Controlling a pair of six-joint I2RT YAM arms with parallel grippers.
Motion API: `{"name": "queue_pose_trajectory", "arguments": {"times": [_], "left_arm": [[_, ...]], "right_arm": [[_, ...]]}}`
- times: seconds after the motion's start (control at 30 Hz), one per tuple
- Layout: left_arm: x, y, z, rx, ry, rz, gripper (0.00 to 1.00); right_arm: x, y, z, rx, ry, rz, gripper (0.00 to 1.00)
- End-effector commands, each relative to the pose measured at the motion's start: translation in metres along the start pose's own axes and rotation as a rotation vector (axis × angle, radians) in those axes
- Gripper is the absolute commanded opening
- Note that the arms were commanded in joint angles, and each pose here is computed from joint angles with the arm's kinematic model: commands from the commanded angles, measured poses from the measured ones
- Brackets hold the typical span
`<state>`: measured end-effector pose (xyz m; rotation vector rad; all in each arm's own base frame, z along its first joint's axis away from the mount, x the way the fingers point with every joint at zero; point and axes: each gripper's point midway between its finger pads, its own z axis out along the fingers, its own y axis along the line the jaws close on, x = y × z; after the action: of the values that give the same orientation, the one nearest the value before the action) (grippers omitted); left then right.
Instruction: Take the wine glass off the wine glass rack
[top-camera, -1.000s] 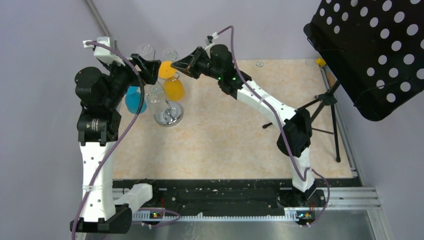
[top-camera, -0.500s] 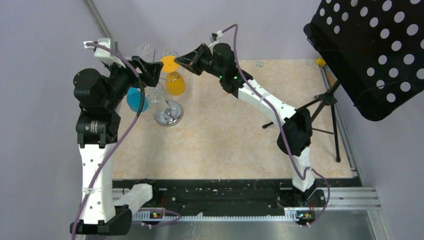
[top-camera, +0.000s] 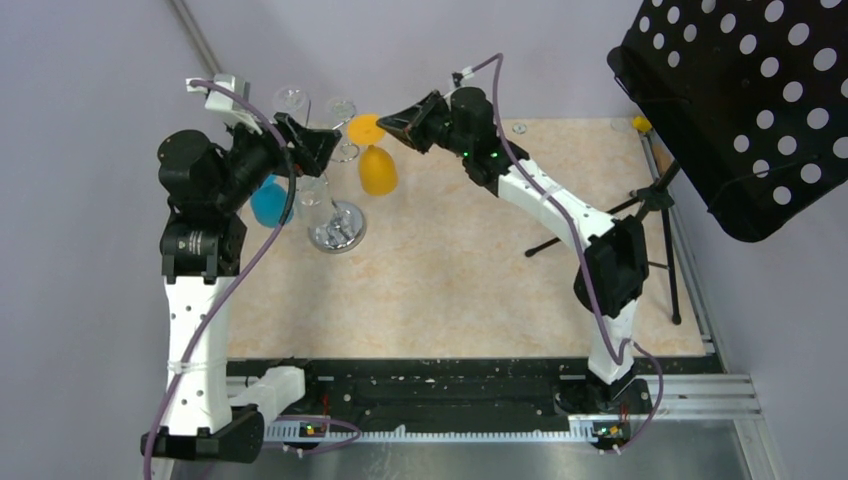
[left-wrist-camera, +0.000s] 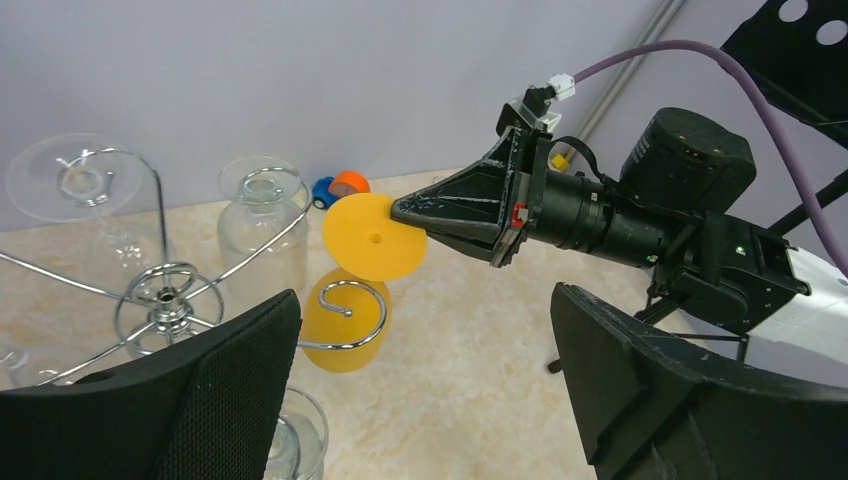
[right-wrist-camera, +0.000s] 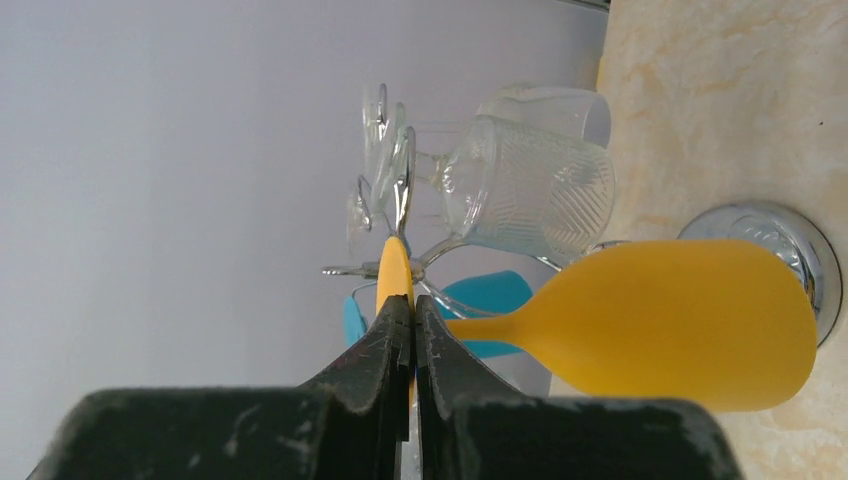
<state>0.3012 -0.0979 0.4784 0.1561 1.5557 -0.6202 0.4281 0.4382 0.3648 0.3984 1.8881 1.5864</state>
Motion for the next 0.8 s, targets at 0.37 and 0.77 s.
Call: {"name": "queue_pose_trajectory", "arguments": {"times": [0.37, 0.77], "left_arm": [[0.004, -0.074, 0.028, 0.475, -0.039, 0.078, 0.95], [0.045, -0.101, 0.081, 0.678, -0.015, 0.267, 0.90]], "right_arm": [[-0.040, 0.073, -0.103, -0.128, -0.013, 0.024, 0.00], [-0.053, 0.099, -0.161, -0.214, -0.084, -0.020, 0.00]]}}
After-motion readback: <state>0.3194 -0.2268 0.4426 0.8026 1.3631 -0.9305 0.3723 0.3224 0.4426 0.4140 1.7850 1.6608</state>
